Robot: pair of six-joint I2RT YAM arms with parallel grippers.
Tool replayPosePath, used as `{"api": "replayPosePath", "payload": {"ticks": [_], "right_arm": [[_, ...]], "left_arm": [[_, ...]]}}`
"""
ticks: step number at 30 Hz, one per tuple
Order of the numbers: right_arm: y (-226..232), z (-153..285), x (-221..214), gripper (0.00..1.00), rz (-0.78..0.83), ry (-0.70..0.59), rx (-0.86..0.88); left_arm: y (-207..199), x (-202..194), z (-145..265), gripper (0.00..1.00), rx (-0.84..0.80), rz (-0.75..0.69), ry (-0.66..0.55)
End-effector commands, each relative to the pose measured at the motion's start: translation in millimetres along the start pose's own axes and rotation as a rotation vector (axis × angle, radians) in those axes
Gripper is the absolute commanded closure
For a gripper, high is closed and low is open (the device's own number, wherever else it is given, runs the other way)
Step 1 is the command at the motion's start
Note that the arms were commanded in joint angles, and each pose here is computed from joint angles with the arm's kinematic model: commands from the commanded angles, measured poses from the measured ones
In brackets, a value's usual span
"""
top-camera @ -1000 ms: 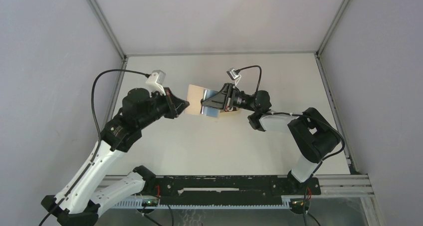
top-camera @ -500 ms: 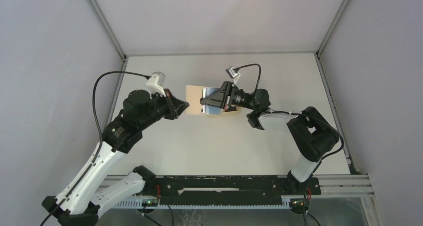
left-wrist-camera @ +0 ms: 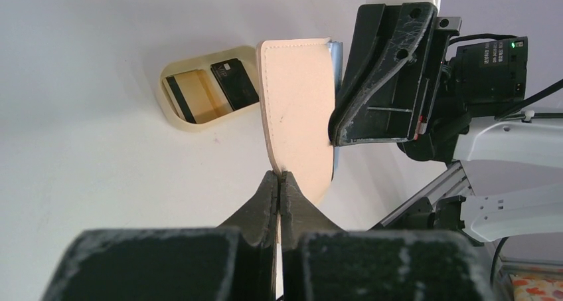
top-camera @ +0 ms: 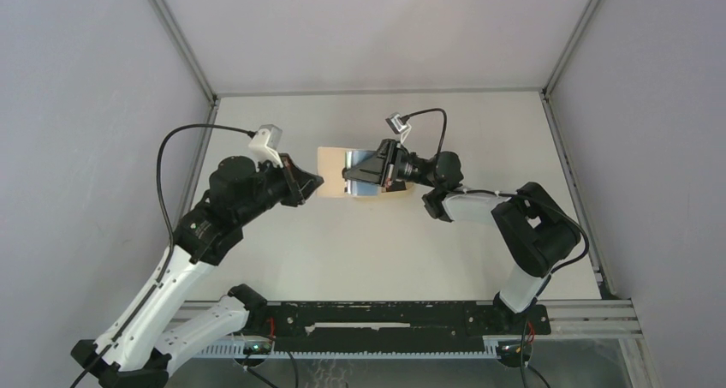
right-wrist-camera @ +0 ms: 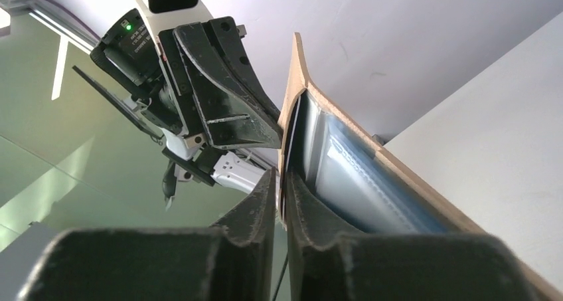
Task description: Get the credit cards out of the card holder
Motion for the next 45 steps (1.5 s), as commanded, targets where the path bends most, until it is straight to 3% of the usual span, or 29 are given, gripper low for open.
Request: {"api": "replayPosePath", "payload": {"ticks": [1,13,28,45], "right_arm": [[20.5,-7.4,14.0,0.79,0.069,-0.033,0.075],[20.3,-9.0,15.9,0.78,0.063,-0.040,0.075],[17.8,-7.4,19.2,1.00,0.051,-0.052,0.071],[-0.1,21.3,24.6,1.00,0.039,-0.065,0.008]], "left_arm": [[4.6,-12.9,0.6,1.00,-0.005,-0.016,0.035],[6.3,-15.3,-0.9,1.00,0.000,-0.021,0.044],[12.0,-22.3,0.6,1.00,0.019,-0.025,0.063],[36.4,-12.1,21.1,1.00,0.136,-0.021,-0.018]]}}
Point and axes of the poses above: each gripper's point midway between its finger pads, its own z axis back along the fingers, its own y axis along the line the jaws close on, x = y × z, the point moved 3 cm from there along z, back along the fingers, and after that the axes turned 1 degree about -z, right-handed, at the moved point
